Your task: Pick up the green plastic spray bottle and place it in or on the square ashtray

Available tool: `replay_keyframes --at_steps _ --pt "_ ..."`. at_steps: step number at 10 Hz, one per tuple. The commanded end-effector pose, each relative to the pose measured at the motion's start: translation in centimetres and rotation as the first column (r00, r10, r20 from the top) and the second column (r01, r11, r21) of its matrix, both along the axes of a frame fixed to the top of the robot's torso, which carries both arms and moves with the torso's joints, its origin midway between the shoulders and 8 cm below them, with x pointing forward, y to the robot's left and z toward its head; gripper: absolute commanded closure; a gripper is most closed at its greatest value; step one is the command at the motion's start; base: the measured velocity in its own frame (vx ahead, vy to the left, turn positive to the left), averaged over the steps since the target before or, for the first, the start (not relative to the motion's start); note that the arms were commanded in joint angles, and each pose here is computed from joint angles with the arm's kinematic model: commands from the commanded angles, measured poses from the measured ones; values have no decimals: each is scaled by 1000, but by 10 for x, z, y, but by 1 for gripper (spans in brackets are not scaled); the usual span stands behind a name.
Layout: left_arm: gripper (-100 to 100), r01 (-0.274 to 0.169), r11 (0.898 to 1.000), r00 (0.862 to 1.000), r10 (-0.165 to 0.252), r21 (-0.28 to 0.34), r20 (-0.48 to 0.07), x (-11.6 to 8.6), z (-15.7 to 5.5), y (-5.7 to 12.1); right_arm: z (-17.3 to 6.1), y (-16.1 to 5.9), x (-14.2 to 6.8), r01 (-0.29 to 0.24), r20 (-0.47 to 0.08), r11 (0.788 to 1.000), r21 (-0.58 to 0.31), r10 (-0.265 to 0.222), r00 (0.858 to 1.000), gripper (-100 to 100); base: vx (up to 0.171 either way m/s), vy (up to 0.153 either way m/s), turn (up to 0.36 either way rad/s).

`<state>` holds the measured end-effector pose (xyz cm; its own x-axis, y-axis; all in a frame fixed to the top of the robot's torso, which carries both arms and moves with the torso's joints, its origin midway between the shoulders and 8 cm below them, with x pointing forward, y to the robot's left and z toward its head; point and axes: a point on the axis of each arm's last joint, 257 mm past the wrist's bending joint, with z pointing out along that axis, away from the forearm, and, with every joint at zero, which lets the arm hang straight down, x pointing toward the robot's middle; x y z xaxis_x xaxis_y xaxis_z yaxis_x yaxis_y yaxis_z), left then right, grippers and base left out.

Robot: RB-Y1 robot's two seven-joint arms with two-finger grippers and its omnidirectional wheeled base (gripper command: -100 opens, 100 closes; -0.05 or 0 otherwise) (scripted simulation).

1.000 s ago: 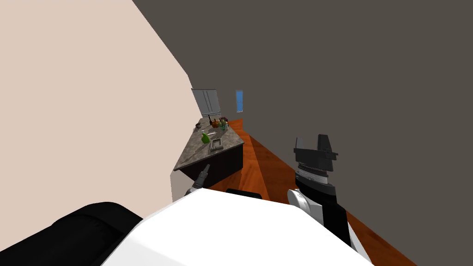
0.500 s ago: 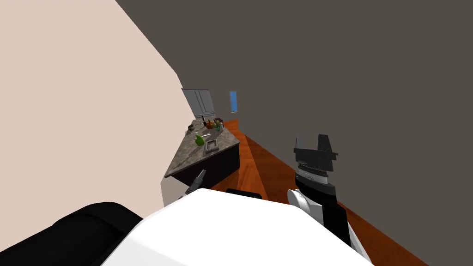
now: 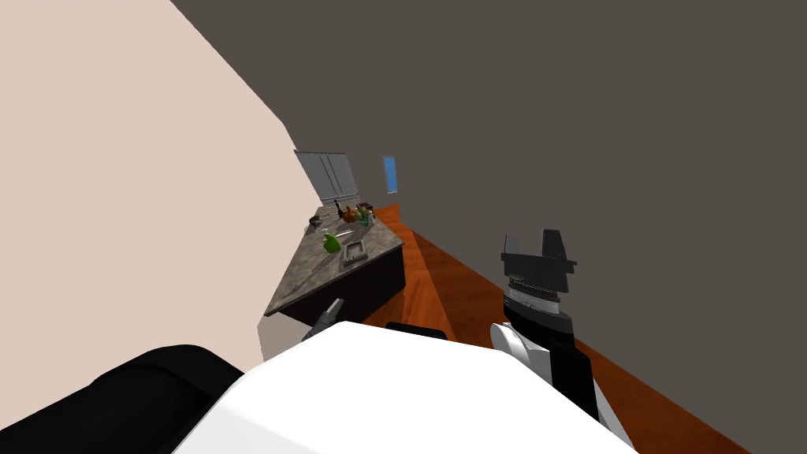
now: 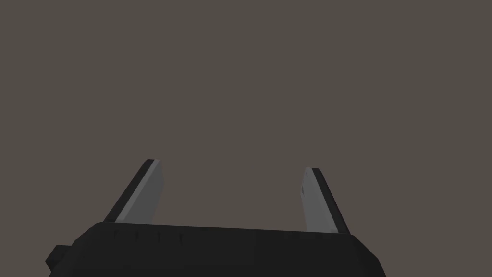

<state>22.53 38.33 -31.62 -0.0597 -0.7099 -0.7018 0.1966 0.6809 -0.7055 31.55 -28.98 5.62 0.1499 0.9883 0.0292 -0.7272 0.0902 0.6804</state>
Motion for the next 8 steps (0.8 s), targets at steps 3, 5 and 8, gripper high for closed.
replay_keyframes --at_steps 3,5,8 --pt "-100 -8 994 997 16 109 -74 -31 -15 38 0 0 0 0 0 1000 0 0 1000 0 2 20 -218" --pt "-100 3 988 995 12 154 -96 -45 -14 54 0 0 0 0 0 1000 0 0 1000 0 7 14 -129" --pt "-100 7 971 988 30 238 -153 -68 -20 84 0 0 0 0 0 1000 0 0 1000 0 15 39 -227"
